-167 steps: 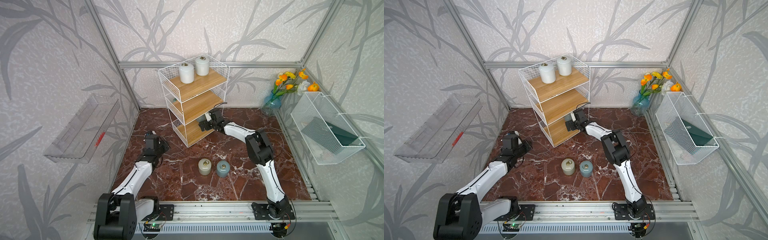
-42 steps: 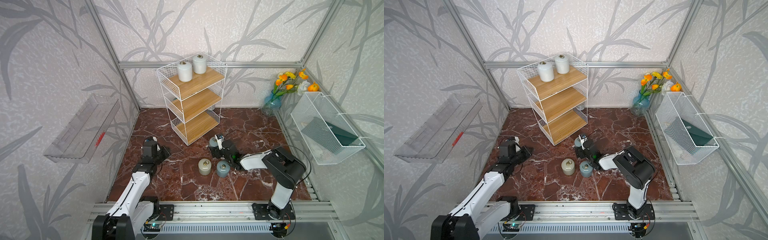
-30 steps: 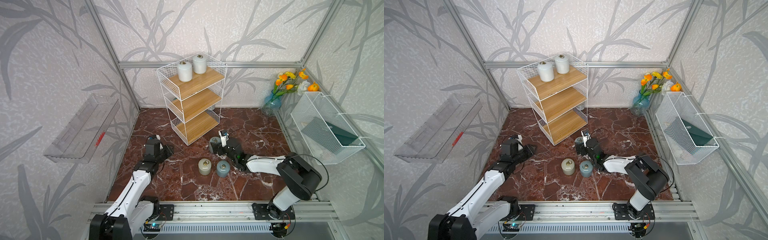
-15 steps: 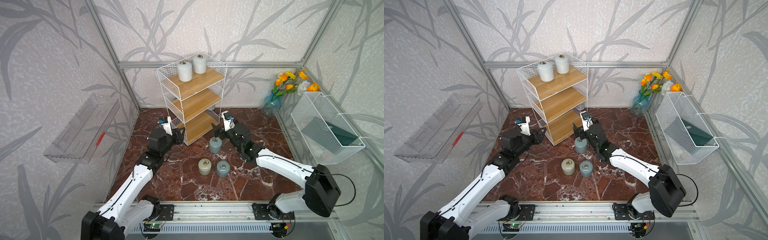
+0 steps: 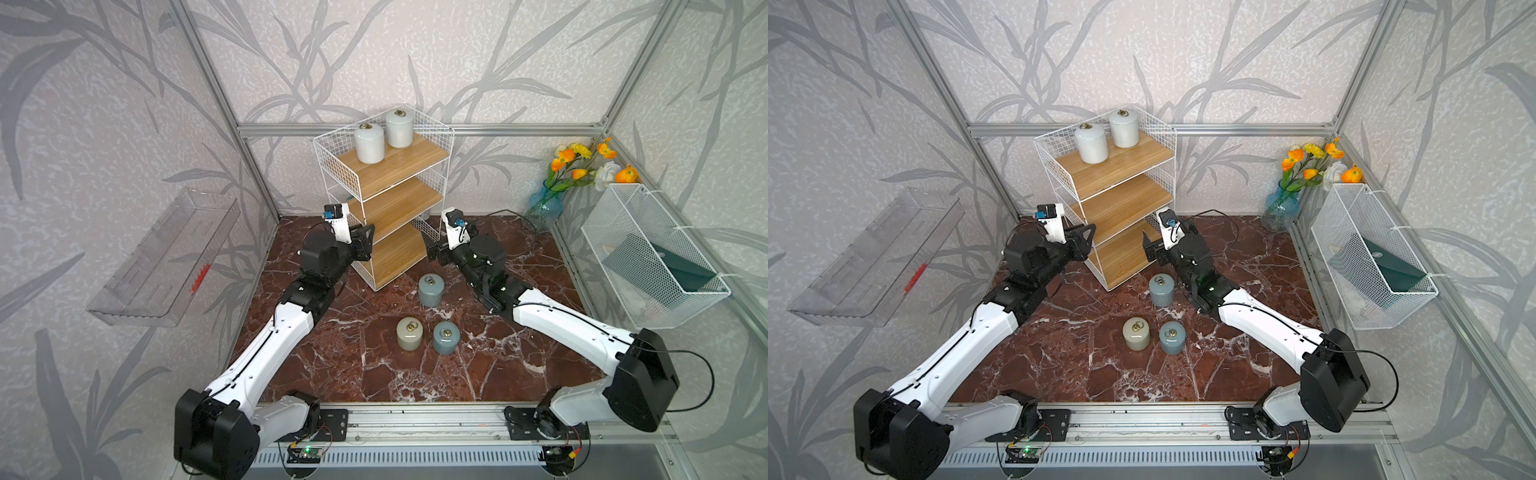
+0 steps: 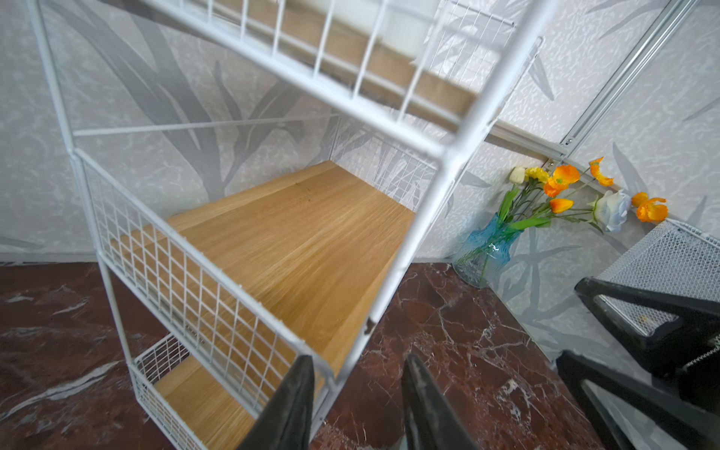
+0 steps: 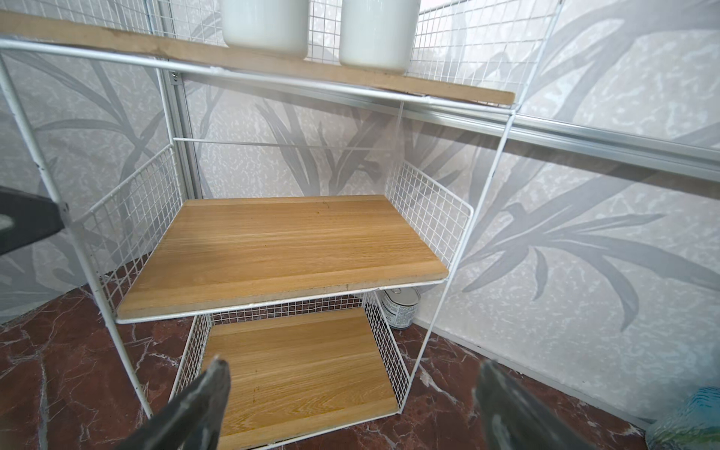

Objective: Remove the tea canisters from the shelf
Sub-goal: Move the shelf to the center of the board.

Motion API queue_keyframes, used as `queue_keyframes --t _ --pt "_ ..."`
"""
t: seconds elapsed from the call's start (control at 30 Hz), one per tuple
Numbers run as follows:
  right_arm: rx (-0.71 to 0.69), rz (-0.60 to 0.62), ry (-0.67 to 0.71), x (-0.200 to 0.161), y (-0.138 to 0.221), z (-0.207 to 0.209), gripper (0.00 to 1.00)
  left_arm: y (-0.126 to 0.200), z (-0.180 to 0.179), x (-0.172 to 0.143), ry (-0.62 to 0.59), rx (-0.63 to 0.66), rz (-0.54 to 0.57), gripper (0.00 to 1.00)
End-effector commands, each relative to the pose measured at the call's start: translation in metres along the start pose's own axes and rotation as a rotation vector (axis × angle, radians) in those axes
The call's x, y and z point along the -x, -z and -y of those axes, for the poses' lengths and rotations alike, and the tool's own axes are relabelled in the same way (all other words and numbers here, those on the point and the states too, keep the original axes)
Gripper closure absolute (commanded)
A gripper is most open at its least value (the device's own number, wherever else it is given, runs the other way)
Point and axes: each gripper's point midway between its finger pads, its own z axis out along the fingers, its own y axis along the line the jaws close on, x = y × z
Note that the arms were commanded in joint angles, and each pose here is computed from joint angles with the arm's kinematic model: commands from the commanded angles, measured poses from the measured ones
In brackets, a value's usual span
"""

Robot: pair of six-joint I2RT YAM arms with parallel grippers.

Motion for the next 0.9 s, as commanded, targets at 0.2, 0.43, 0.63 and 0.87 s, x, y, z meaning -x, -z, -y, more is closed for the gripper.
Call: queue_keyframes --t 0.2,0.43,0.63,0.87 --pt "-0.022 -0.017 0.015 -0.011 0.003 0.008 0.03 -0.021 0.012 0.021 -0.025 -0.034 0.038 0.92" --pt "-0.03 -0.02 0.02 -0.011 0.007 0.011 0.03 -0.019 0.018 0.027 -0.02 -0.054 0.05 1.0" --pt "-0.025 -0.004 0.011 -0.003 0.006 0.011 0.03 -0.001 0.023 0.041 -0.032 -0.054 0.086 1.0" --pt "-0.017 0.008 -0.01 0.002 0.006 0.01 0.03 0.011 0.025 0.041 -0.041 -0.058 0.068 1.0"
